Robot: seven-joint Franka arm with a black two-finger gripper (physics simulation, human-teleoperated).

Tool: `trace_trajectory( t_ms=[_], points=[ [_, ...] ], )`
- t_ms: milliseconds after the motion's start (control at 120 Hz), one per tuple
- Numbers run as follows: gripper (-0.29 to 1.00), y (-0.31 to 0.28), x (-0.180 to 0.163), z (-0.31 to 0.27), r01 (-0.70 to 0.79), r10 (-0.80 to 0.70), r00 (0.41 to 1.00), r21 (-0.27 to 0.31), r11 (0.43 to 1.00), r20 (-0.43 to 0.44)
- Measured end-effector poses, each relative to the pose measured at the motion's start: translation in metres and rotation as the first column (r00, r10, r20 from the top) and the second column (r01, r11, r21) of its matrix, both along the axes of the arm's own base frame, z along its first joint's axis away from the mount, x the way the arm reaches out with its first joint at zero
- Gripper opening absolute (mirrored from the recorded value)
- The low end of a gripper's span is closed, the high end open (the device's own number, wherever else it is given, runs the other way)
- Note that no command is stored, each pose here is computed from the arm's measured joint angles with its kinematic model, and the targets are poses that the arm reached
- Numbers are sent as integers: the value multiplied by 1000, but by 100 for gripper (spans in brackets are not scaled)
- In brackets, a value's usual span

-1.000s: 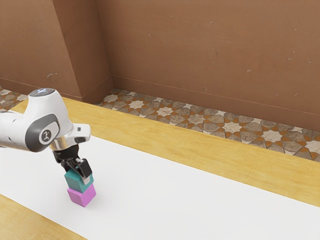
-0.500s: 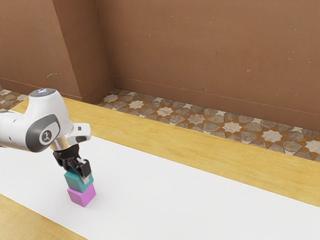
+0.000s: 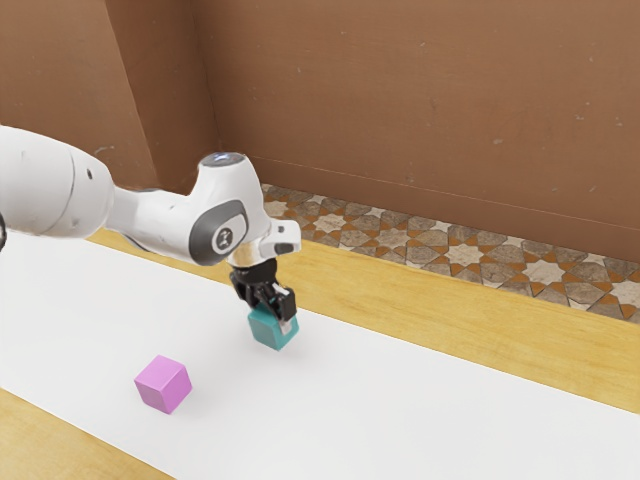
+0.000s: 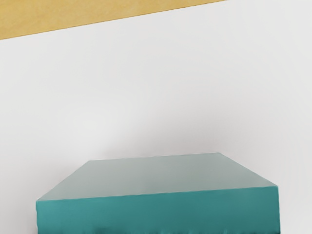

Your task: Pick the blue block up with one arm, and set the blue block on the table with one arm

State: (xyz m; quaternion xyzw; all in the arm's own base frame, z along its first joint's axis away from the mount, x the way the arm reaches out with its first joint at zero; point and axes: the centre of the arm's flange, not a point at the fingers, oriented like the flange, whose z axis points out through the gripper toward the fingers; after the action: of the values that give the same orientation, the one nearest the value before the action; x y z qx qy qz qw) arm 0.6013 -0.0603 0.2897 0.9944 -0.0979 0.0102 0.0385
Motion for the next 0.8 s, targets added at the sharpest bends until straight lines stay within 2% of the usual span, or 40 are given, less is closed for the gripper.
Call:
trace_trajectory(
  t_ms=[233,517,700,800],
  points=[
    [34,-3,3,-10,-14,14,1000,-22,1000,-10],
    [59,-4,3,-7,-3,3,1000,-34,999,-8],
    [66,-2,4,59,10,-8,997,-29,1000,75],
    [67,5,7,79,2,0,997,-25,1000,82]
  ],
)
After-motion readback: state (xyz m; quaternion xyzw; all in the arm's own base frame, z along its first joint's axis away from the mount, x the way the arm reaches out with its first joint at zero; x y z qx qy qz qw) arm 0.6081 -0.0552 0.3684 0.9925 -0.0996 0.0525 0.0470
